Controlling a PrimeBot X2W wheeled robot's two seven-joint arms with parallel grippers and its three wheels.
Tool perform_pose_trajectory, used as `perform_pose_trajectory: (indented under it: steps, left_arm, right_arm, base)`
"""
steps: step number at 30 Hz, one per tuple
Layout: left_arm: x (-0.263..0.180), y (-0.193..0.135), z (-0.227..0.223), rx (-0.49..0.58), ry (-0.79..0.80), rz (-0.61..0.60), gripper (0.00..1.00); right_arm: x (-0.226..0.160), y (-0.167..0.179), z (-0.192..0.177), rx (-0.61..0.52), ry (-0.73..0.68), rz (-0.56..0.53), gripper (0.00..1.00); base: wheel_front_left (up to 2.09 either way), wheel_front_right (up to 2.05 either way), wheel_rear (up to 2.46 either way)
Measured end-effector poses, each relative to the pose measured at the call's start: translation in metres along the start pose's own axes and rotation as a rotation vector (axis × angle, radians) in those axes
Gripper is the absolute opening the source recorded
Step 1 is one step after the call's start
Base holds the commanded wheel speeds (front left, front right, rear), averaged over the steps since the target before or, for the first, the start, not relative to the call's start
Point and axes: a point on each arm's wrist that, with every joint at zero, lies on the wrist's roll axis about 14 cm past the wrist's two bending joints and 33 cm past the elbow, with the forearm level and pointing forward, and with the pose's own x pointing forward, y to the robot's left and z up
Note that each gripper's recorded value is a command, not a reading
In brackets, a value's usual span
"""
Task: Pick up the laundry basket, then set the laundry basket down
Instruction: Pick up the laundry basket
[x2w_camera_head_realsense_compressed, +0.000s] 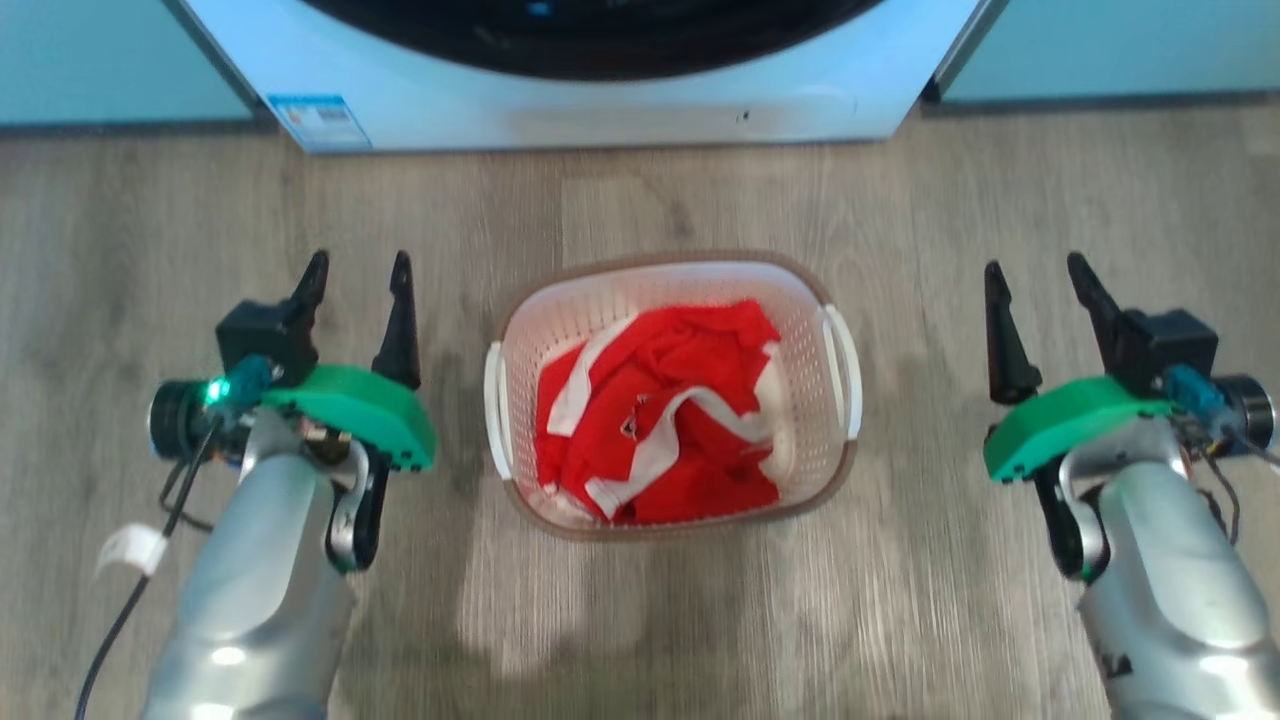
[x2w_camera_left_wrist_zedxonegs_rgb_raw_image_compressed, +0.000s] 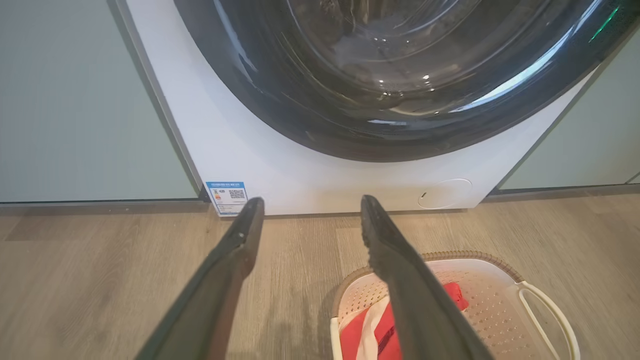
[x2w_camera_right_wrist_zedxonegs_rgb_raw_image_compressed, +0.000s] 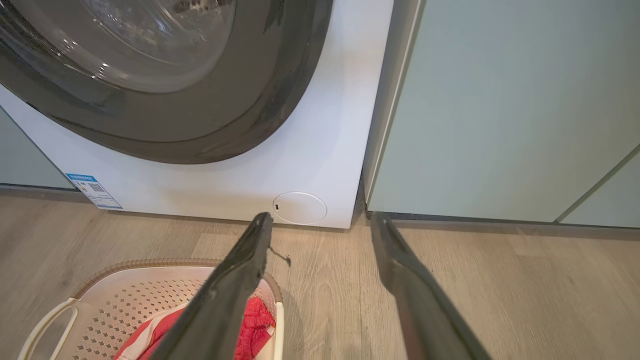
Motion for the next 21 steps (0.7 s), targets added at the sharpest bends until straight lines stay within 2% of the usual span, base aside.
perform_pose_trajectory:
  steps: [13, 21]
  left_arm:
    - [0.048, -0.001, -0.069, -0.038, 0.17, -0.032, 1.0]
    - [0.05, 0.0, -0.12, -0.075, 0.3, -0.034, 1.0]
  right_arm:
    - [0.039, -0.002, -0.071, 0.013, 0.171, 0.014, 1.0]
    - [0.049, -0.002, -0.115, 0.023, 0.277, 0.019, 1.0]
  base:
    - [0.0, 0.0, 0.0]
    - [0.0, 0.0, 0.0]
